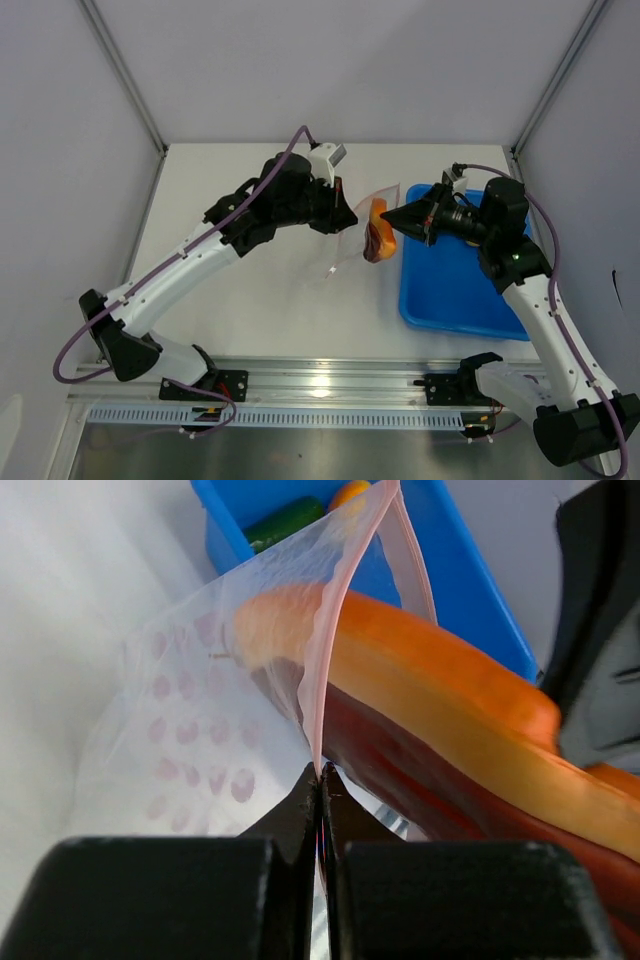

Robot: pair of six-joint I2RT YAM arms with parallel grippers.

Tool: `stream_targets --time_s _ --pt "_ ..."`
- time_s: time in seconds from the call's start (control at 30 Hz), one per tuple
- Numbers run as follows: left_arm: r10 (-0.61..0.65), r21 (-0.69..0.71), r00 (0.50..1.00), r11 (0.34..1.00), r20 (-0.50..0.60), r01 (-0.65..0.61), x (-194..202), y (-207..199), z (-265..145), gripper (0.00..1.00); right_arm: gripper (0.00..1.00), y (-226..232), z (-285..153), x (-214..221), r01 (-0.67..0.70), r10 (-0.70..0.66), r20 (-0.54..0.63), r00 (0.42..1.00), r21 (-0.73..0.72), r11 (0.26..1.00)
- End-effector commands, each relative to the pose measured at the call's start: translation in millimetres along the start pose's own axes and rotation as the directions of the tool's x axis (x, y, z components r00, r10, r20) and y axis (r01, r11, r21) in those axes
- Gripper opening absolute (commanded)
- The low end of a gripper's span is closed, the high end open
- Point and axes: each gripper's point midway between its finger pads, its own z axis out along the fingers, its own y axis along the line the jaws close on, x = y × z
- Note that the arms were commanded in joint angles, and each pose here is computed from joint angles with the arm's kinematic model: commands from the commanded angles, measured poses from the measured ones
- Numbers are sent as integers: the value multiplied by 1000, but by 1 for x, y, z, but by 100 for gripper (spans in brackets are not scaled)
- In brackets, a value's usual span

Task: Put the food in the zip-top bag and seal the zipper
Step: Place the fake bread in the zipper food storage bag.

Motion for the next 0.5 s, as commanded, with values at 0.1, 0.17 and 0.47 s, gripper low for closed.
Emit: stream_targets --time_s 0.1,0.17,0.47 --pt "-24 107 998 994 57 18 -15 -23 -17 1 0 1 3 -5 19 -19 17 1000 9 1000" --pt "-30 125 998 992 56 23 -14 -25 -16 1 0 -9 4 -7 21 -23 26 999 55 998" --pt "-48 166 998 985 41 41 -5 -29 -15 1 5 -14 8 -24 0 -12 101 995 117 993"
